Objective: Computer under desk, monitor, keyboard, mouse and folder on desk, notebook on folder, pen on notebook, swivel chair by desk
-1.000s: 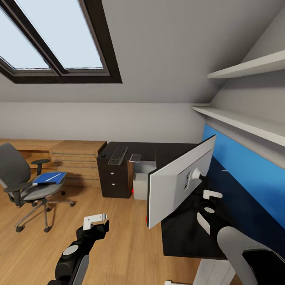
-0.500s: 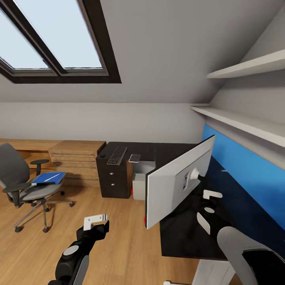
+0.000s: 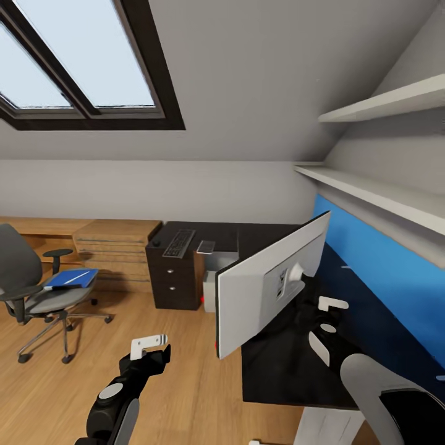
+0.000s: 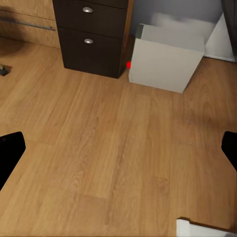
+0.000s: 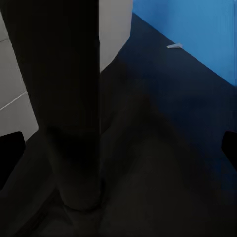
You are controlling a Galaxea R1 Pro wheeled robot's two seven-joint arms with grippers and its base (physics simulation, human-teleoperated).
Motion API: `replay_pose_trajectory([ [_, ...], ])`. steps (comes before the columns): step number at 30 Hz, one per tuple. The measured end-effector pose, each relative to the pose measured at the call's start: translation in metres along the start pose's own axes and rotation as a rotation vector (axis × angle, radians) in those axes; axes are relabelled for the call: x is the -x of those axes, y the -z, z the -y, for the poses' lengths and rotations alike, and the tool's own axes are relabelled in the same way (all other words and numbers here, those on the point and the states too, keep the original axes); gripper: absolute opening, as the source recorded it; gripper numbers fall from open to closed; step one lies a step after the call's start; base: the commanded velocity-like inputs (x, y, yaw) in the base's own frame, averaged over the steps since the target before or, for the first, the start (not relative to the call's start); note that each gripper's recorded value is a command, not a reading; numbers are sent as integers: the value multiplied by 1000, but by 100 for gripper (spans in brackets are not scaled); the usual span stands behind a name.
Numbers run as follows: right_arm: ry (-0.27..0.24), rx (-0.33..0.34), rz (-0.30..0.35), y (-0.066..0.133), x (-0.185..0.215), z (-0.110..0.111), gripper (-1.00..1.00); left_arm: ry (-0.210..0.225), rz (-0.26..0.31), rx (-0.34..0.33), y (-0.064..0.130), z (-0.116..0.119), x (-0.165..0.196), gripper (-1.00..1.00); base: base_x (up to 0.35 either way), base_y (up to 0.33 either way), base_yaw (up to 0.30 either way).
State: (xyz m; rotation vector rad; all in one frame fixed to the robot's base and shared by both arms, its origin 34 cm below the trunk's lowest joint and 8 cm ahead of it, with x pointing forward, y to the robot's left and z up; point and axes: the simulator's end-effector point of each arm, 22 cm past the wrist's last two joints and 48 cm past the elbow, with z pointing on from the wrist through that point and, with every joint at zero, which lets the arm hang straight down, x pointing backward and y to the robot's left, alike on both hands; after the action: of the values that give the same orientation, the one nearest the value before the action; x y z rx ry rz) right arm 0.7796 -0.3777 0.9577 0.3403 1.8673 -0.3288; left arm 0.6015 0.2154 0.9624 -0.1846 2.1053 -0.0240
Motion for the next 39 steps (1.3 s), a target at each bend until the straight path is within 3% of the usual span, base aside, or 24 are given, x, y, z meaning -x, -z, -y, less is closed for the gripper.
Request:
replay_pose_trajectory([
  [39, 3, -1, 1, -1, 1, 2, 100, 0, -4, 0, 0, 0, -2, 100, 38, 4, 0],
])
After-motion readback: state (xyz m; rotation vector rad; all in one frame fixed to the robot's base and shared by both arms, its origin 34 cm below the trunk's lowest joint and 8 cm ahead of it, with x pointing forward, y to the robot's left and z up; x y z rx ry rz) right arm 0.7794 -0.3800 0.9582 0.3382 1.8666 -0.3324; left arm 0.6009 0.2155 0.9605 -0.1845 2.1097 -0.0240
